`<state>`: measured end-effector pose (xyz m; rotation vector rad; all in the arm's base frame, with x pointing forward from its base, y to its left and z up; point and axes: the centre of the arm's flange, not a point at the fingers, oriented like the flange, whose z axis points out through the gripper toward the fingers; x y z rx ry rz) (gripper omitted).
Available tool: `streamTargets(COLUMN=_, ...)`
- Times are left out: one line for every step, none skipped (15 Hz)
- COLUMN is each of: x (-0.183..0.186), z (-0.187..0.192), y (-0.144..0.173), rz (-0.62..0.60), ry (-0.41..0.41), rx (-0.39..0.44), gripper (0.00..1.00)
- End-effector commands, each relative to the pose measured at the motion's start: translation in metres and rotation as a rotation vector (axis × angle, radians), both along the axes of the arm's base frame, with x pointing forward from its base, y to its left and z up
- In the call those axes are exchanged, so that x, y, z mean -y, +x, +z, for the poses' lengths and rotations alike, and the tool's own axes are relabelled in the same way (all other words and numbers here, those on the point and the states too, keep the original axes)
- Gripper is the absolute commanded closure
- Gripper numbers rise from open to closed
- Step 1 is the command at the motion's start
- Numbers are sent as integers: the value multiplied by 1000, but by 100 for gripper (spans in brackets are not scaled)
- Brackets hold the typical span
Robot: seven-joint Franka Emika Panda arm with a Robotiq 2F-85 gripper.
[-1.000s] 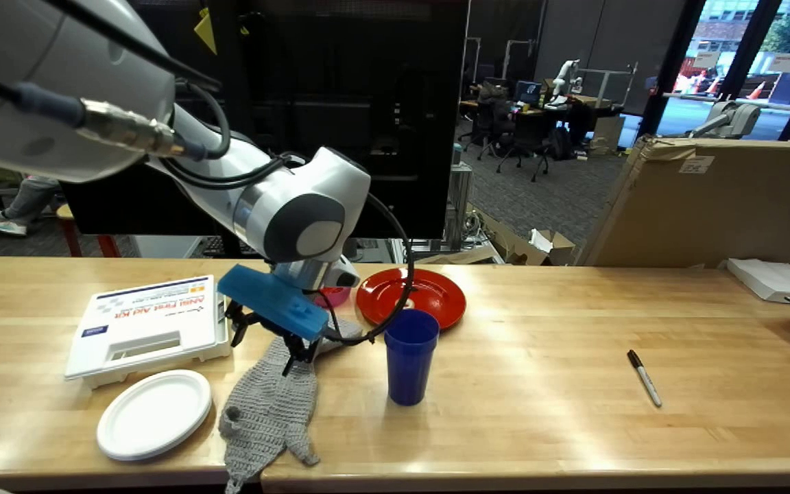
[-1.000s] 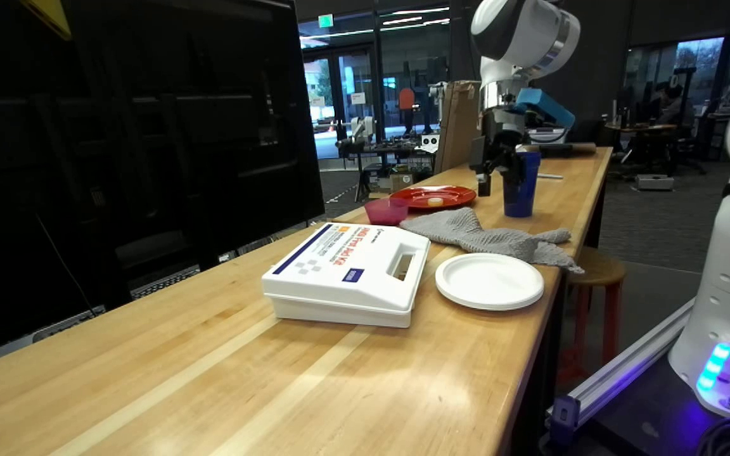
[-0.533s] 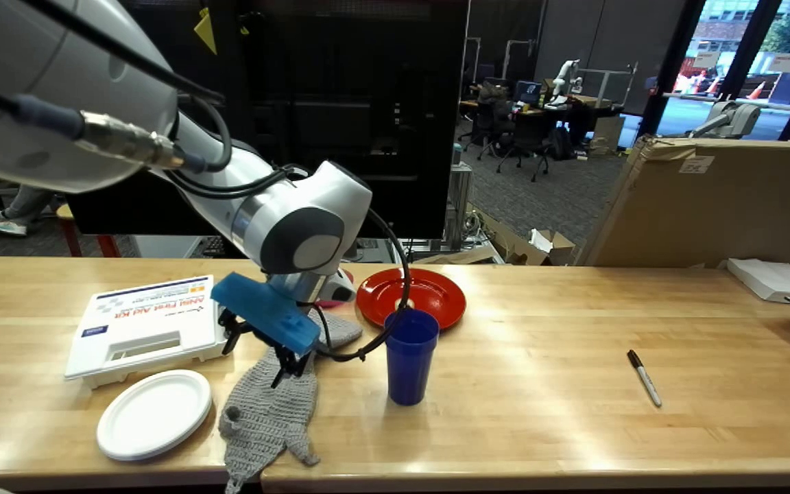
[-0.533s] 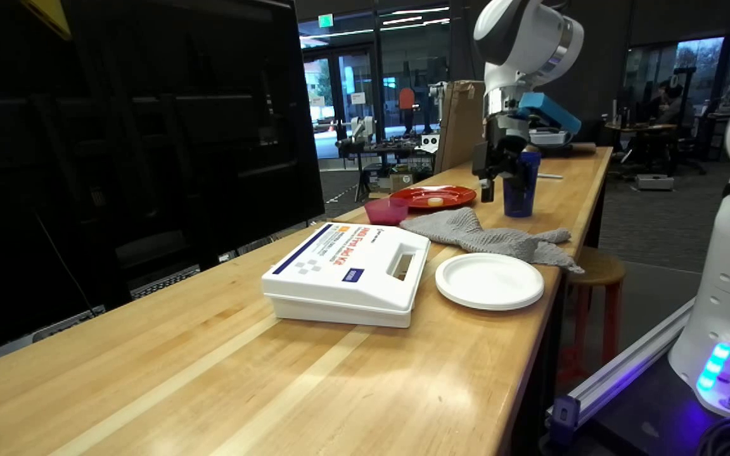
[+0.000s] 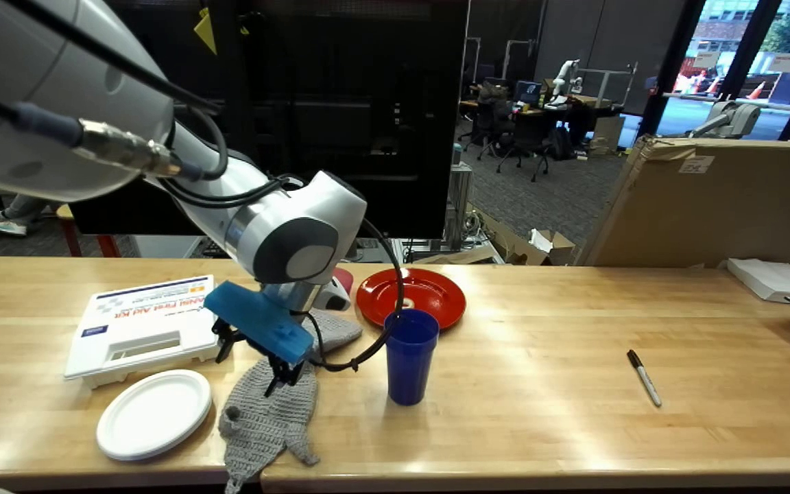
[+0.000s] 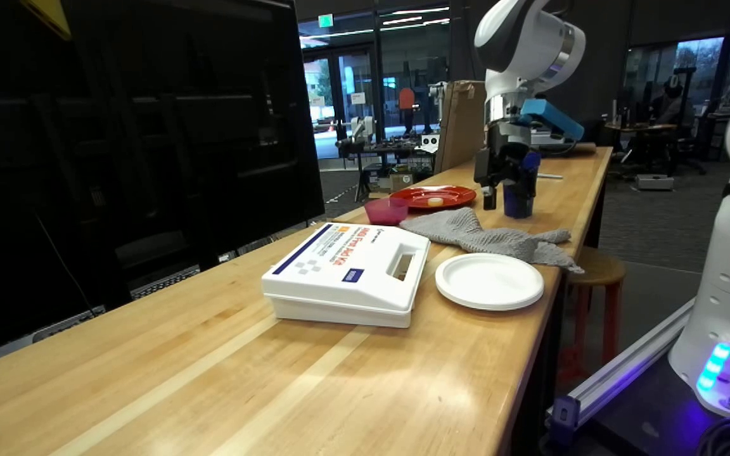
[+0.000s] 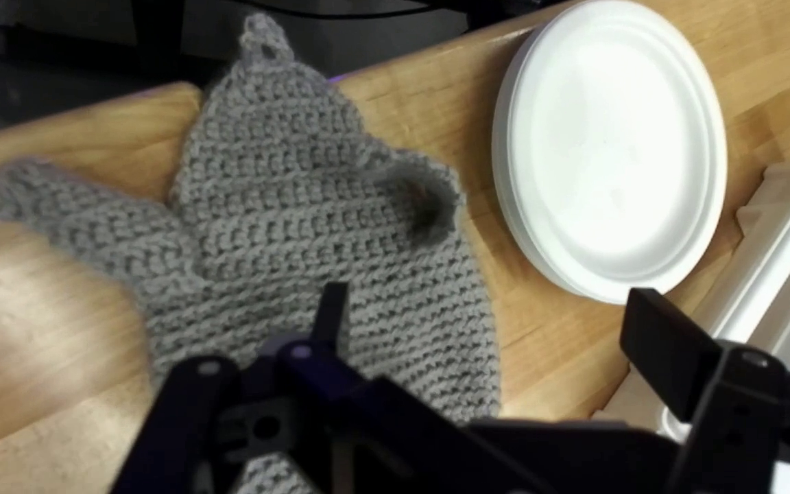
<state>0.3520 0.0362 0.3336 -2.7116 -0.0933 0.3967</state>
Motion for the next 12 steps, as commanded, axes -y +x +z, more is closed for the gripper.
streamTargets(x=-5, z=0, y=5, rz=-17, ry=-94, rx=168, gripper=0)
streamTargets(x=-5, z=-2, y=10, rz=-35, ry=-112, rx=221, gripper=0)
streamTargets(x=-6, z=-3, y=15, rz=-46, ry=-123, rx=266, gripper=0)
streamTargets(x=-7, z=-5, y=20, rz=-66, ry=-140, rx=317, gripper=0)
streamTargets(x=-5, z=-7, y=24, rz=-71, ry=-152, rx=365, gripper=0)
streamTargets(x=-4, z=-8, y=28, rz=-73, ry=-170, rx=414, gripper=0)
streamTargets(x=-4, z=-10, y=32, rz=-86, ry=-169, rx=453, gripper=0)
streamTargets(x=-3, z=-12, y=37, rz=-103, ry=-178, rx=481, gripper=0)
streamTargets(x=-3, z=-13, y=41, rz=-111, ry=-184, rx=510, gripper=0)
streamTargets(x=-2, z=-14, y=45, rz=-123, ry=-194, rx=536, gripper=0)
streamTargets(x=-2, z=-14, y=50, rz=-142, ry=-197, rx=562, gripper=0)
streamTargets(x=-2, z=-14, y=55, rz=-156, ry=-204, rx=595, gripper=0)
